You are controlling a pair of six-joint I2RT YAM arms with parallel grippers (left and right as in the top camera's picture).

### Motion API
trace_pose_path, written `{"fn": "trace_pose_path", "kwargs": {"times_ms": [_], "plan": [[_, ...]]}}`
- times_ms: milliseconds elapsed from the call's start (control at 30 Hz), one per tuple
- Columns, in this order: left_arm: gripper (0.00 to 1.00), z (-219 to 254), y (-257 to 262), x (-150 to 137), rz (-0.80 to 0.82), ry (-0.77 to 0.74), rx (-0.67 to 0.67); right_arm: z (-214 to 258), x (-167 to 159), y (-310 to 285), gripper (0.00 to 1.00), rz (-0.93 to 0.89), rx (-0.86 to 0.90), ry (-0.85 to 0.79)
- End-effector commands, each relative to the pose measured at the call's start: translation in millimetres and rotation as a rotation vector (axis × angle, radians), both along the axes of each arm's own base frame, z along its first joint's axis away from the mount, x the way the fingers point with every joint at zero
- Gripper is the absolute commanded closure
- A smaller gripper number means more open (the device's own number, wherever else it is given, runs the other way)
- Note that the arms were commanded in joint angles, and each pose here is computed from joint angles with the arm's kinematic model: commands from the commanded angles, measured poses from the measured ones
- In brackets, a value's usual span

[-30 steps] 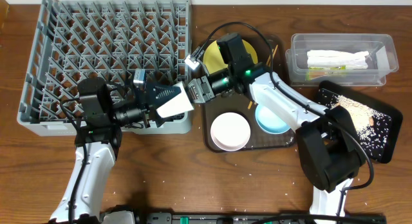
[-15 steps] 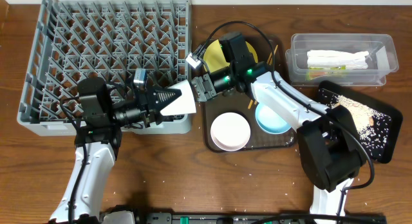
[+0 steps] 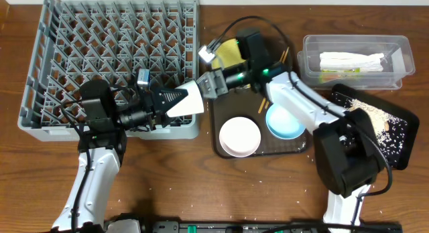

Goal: Sort waste into correct bins and load items into the dishwasher
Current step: 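Hand white cup from right gripper to left gripper, then place white cup into dish rack with left gripper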

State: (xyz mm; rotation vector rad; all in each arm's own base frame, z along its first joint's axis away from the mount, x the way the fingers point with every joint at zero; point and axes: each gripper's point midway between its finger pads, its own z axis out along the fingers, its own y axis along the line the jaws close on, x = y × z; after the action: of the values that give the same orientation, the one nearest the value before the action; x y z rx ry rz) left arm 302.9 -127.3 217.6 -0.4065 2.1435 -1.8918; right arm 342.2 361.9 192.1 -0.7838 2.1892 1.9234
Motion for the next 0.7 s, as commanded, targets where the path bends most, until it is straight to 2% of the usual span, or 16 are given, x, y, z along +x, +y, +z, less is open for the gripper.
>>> {"fn": "trace_pose_path", "kwargs": {"times_ms": [0,233,667], "plan": [[0.73,2,1,5,0.019,-0.016,0.013,-8,33,-30,0.44,-0.104,-0.020,0.012],[0.75,-5,9,18,0.103,-0.031,0.065,-10,70,-70,0.40,-0.230,-0.034,-0.001],[0.79,-17,35,47,0.323,-0.029,0.191,-13,76,-75,0.38,-0.257,-0.047,-0.011]]}}
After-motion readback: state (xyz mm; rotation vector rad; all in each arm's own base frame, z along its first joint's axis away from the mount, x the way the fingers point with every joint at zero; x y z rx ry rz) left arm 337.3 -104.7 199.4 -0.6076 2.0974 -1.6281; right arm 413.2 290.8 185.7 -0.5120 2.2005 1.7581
